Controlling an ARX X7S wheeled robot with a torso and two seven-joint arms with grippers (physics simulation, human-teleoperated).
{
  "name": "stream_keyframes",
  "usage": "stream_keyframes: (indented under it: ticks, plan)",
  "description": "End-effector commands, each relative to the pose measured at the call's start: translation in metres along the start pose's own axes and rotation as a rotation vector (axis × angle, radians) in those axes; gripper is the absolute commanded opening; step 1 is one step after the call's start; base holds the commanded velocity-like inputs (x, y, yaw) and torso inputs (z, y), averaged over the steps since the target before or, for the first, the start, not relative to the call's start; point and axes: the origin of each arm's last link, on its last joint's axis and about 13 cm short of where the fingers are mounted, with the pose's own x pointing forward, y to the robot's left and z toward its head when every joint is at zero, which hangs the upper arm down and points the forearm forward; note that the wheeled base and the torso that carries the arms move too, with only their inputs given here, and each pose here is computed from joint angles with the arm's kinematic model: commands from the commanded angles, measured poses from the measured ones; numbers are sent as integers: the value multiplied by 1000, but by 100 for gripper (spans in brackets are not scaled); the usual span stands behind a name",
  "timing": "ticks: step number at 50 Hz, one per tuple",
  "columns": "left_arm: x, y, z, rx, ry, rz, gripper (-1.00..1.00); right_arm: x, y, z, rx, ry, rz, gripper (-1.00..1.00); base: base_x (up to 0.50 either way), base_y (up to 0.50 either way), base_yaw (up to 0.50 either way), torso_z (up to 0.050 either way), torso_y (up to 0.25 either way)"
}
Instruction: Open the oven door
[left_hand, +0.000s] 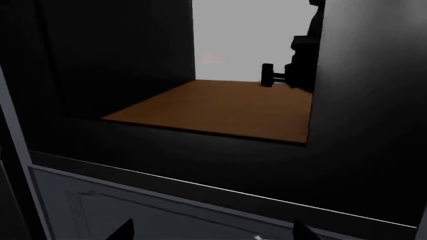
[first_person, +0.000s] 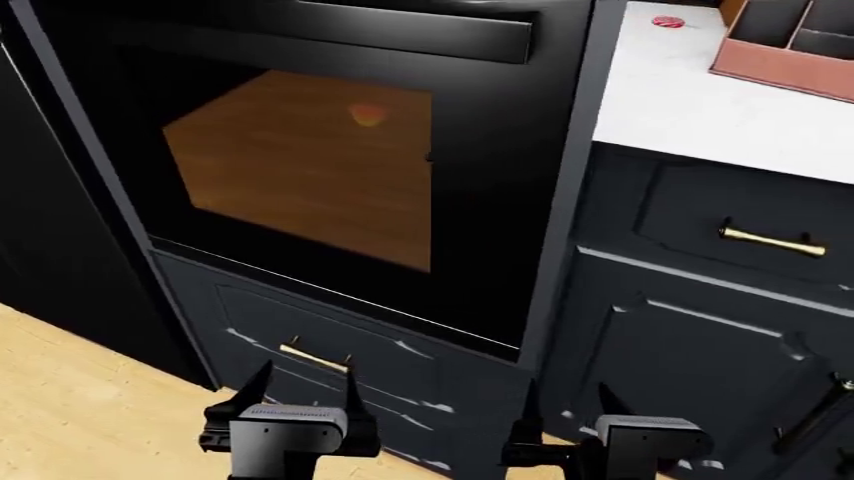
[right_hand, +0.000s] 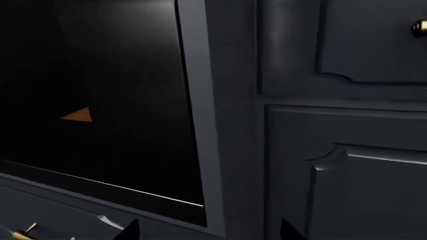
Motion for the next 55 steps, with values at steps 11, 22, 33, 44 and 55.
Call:
stream_keyframes:
  ticks: [11, 22, 33, 44, 55]
  plan:
    - [-1, 0, -2, -2, 2, 5, 100, -2, -1, -2, 6, 3, -7, 100, 144, -363, 0, 0, 0]
    - [-1, 0, -1, 1, 1, 5, 100, -2, -1, -2, 9, 3, -6, 100, 145, -364, 0, 0, 0]
    - [-2, 0, 0, 2, -1, 7, 100, -2, 0, -2, 10, -1, -1, 100, 109, -276, 0, 0, 0]
    - [-2, 0, -1, 3, 0, 6, 100, -3, 0, -4, 23, 1, 1, 100, 0, 0, 0, 0, 0]
    - [-2, 0, -1, 6, 1, 5, 100, -3, 0, -5, 22, 15, 12, 100, 0, 0, 277, 0, 0]
